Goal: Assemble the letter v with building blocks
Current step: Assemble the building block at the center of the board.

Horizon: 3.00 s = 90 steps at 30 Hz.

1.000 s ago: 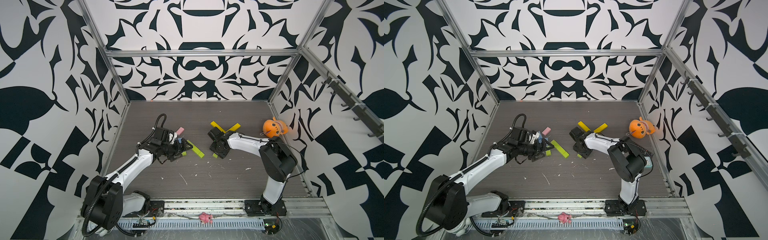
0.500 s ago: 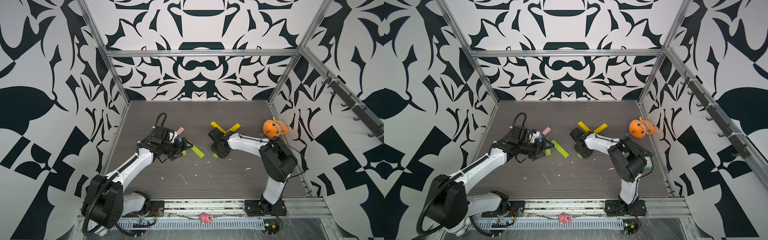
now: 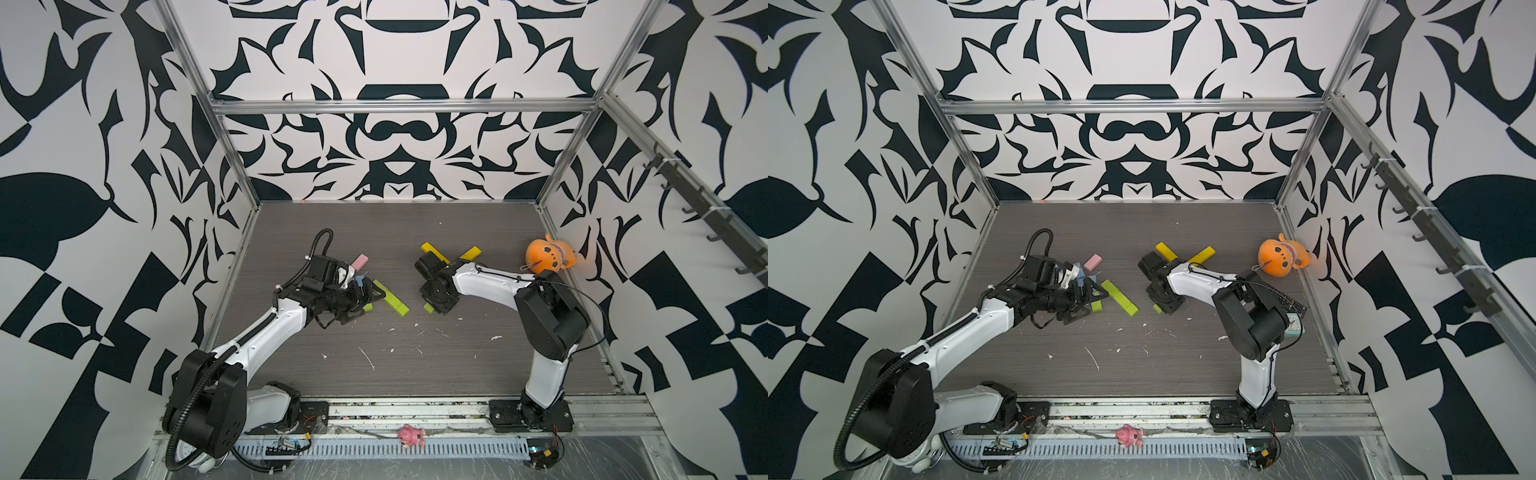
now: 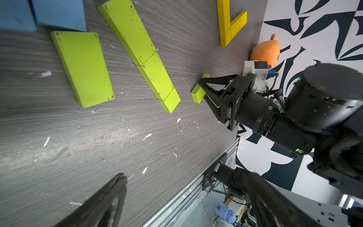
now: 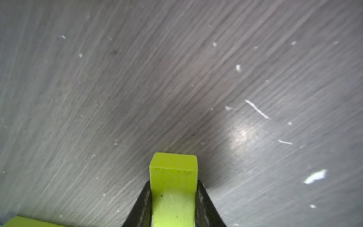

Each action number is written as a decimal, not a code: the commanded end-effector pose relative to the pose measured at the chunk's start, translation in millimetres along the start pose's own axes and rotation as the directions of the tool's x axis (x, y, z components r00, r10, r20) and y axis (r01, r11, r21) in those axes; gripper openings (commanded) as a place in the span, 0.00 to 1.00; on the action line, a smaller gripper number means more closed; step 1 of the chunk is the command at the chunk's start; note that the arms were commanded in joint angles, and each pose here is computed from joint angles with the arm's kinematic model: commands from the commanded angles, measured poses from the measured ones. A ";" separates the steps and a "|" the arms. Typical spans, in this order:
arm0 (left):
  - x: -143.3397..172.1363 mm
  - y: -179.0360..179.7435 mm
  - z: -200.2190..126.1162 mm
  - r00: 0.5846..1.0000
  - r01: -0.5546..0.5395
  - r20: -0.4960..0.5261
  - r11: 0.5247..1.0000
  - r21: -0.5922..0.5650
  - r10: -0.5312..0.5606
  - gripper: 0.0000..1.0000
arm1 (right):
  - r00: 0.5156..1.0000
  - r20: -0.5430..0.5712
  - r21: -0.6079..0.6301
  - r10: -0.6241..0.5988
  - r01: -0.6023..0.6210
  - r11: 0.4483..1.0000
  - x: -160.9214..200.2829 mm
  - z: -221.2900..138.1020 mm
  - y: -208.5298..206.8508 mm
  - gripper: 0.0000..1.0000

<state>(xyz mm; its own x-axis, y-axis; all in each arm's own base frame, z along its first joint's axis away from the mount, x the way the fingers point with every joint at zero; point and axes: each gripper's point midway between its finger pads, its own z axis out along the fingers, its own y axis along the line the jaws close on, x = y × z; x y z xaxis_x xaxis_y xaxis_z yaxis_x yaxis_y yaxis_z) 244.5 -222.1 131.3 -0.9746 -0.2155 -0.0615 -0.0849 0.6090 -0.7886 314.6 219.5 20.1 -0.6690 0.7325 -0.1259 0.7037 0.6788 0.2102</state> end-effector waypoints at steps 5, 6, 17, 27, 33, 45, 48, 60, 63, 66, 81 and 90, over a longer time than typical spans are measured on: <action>5.6 2.1 1.4 1.000 -0.002 -0.007 1.000 0.021 0.002 0.99 | 0.998 -0.055 0.039 0.013 -0.011 0.999 20.1 19.5 9.6 0.32; 6.3 2.7 1.3 1.000 -0.003 -0.008 1.000 0.021 0.003 0.99 | 0.998 -0.056 0.043 0.013 -0.010 0.999 21.2 20.0 11.5 0.32; 11.7 7.8 3.0 1.000 -0.002 -0.022 1.000 0.022 0.003 0.99 | 0.999 -0.050 0.063 0.008 -0.005 0.998 37.3 22.4 17.3 0.35; 13.5 11.3 4.7 1.000 0.002 -0.027 1.000 0.019 -0.002 0.99 | 0.999 -0.048 0.081 0.007 -0.003 0.997 44.8 21.1 11.1 0.35; 13.3 11.8 5.3 1.000 0.004 -0.028 1.000 0.018 -0.004 0.99 | 0.999 -0.050 0.084 0.009 -0.004 0.996 46.7 20.1 8.2 0.36; 15.6 14.5 5.6 1.000 0.006 -0.031 1.000 0.016 -0.006 0.99 | 0.999 -0.049 0.096 0.006 -0.001 0.995 50.0 19.2 4.1 0.39; 15.9 15.2 6.0 0.999 0.009 -0.032 1.000 0.015 -0.008 0.99 | 0.999 -0.047 0.098 0.005 0.000 0.995 51.0 19.3 3.2 0.40; 16.3 17.4 7.4 0.999 0.013 -0.034 1.000 0.013 -0.012 0.99 | 0.999 -0.040 0.098 0.005 -0.001 0.995 51.5 15.6 0.5 0.37; 16.4 17.3 7.7 0.999 0.013 -0.036 1.000 0.014 -0.012 0.99 | 0.999 -0.043 0.095 0.006 -0.002 0.995 52.6 15.8 0.8 0.37; 16.5 17.1 7.6 0.999 0.012 -0.036 1.000 0.015 -0.012 1.00 | 0.999 -0.046 0.089 0.004 0.000 0.996 54.4 15.4 2.6 0.37; 17.7 18.1 7.6 0.999 0.013 -0.036 1.000 0.016 -0.013 0.99 | 0.999 -0.049 0.083 0.002 0.002 0.997 58.9 14.3 4.7 0.37; 18.9 19.6 7.9 0.999 0.015 -0.039 1.000 0.015 -0.015 0.99 | 0.998 -0.057 0.076 0.008 -0.003 0.997 61.2 15.3 7.0 0.37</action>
<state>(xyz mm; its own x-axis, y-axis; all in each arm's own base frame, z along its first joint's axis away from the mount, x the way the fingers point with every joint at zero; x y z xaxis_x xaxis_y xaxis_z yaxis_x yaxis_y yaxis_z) 230.8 -219.9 110.2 -0.9788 -0.2027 -0.0297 -0.1006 0.6021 -0.7921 317.2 279.7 22.0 -0.6536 0.7478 -0.1164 0.7056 0.6578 0.2635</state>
